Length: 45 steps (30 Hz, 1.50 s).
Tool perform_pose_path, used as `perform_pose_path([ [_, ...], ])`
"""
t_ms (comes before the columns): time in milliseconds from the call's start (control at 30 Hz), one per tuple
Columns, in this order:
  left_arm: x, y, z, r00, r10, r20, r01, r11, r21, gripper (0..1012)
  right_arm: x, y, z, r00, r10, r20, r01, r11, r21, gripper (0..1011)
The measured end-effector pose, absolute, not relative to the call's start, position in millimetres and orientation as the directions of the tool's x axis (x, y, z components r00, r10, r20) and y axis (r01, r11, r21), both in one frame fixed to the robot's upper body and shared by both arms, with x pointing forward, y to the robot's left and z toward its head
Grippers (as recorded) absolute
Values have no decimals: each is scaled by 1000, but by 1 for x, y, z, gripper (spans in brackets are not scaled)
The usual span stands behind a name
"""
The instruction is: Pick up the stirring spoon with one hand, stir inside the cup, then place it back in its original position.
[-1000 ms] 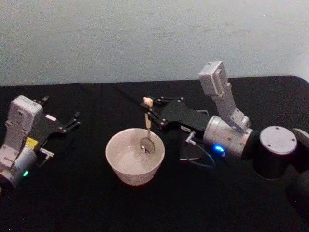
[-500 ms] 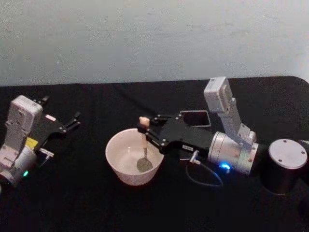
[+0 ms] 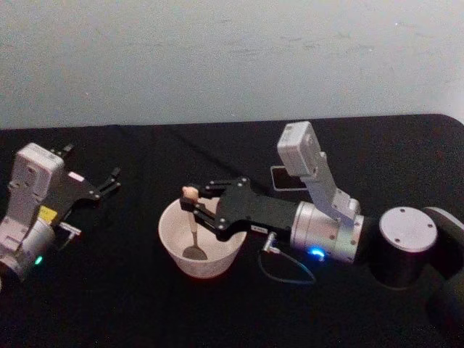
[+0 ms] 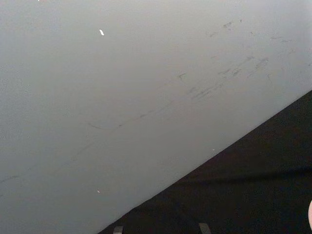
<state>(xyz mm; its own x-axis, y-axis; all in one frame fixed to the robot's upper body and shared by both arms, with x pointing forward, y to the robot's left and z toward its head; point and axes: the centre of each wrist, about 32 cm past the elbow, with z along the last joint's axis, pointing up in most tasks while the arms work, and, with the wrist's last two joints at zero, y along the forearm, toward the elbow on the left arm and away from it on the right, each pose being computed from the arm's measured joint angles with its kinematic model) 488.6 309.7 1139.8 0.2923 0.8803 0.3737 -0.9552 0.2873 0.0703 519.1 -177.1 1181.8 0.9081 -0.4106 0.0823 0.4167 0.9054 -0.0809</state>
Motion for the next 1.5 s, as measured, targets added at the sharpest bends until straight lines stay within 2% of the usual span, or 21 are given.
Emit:
perform_pose_path([
  [267, 489, 310, 1140, 292, 880, 374, -955, 287, 70, 1001, 536, -171, 1183, 887, -454, 87, 460, 885, -72, 214],
  [633, 489, 310, 1140, 292, 880, 374, -955, 287, 70, 1001, 550, -179, 1182, 851, -519, 83, 524, 849, -71, 214],
  [1033, 489, 310, 1140, 292, 880, 374, -955, 287, 70, 1001, 529, -198, 1187, 860, -507, 64, 510, 858, -58, 214],
  [1267, 489, 310, 1140, 292, 880, 374, -955, 287, 70, 1001, 521, -197, 1189, 867, -498, 26, 498, 866, -34, 214],
  [1500, 489, 310, 1140, 292, 880, 374, -955, 287, 70, 1001, 522, -195, 1190, 851, -524, -4, 524, 851, -18, 214],
])
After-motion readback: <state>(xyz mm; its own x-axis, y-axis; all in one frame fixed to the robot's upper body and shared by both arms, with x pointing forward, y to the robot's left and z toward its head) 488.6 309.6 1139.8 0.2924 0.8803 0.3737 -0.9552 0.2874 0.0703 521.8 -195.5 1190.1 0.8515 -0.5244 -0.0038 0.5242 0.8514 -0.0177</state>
